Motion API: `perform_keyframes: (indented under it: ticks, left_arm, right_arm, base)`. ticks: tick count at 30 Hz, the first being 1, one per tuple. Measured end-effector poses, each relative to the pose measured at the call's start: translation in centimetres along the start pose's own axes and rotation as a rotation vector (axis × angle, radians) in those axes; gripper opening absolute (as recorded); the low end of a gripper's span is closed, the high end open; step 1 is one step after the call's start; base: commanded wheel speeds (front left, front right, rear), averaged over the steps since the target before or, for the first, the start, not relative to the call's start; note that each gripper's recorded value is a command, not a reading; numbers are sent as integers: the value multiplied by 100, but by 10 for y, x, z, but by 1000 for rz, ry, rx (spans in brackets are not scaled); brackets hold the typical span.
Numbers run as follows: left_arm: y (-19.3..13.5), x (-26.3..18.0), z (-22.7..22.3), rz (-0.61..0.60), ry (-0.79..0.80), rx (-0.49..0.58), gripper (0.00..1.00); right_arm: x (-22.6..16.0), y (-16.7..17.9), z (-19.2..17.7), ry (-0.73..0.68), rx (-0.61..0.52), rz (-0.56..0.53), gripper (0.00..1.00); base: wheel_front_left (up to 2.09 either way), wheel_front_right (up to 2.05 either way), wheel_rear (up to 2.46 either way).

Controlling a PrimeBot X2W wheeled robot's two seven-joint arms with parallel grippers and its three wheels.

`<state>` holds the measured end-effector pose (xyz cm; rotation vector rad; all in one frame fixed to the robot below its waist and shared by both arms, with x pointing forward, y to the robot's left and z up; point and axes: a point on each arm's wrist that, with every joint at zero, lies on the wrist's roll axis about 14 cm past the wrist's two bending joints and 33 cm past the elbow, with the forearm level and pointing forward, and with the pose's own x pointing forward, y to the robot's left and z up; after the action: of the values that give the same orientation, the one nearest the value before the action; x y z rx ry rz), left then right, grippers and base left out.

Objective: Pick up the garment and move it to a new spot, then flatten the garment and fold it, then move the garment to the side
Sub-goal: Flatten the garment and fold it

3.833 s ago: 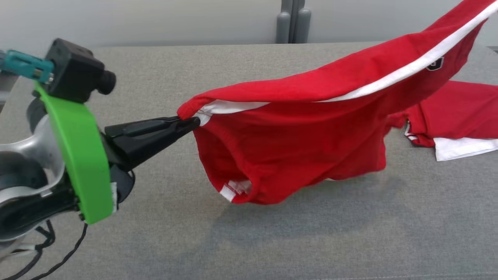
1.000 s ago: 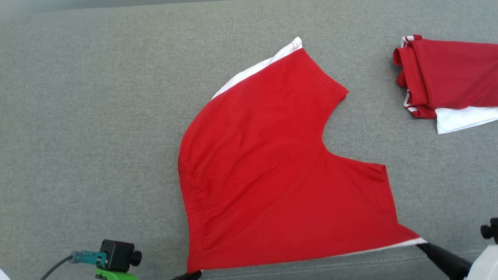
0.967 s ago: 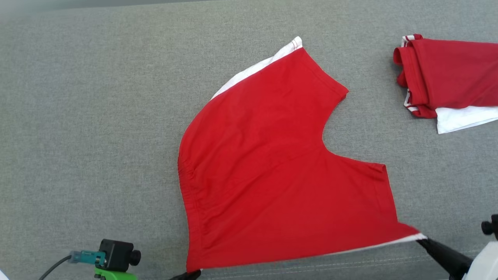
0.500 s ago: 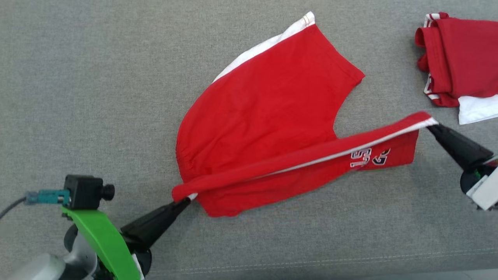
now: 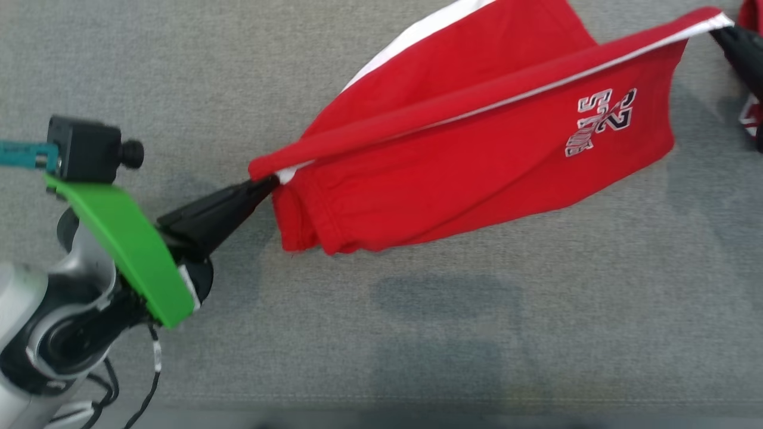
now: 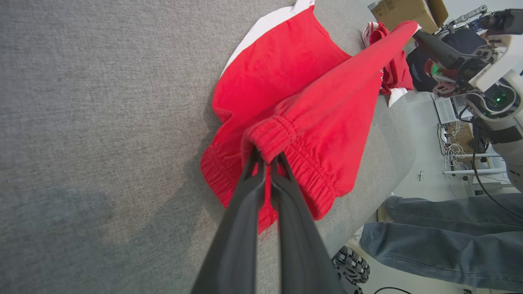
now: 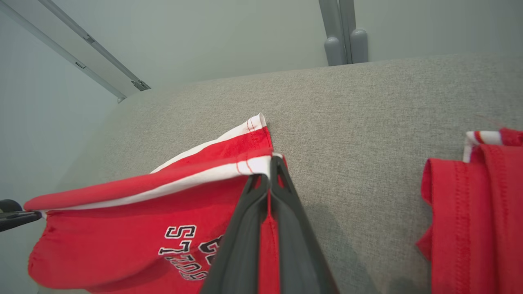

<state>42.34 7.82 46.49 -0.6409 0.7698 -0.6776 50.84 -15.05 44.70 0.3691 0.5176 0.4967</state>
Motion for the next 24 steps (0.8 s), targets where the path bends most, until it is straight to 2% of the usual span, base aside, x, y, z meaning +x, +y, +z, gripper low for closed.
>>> perform_keyframes:
  ticks: [4,9,13,24]
  left_arm:
    - [17,7,9,43,-7,-23,0]
    - [48,5,1,139,21,-72,0]
    - [56,10,8,161,6,-84,0]
    - [75,22,18,210,-5,-84,0]
  right_arm:
    - [32,3,-2,2,-20,28,0]
    - [67,28,-8,5,-15,108,0]
    - [86,40,-11,7,3,148,0]
    - [102,21,-11,22,-49,89,0]
  base:
    - [0,0,0]
    - [0,0,0]
    - [0,0,0]
    - [0,0,0]
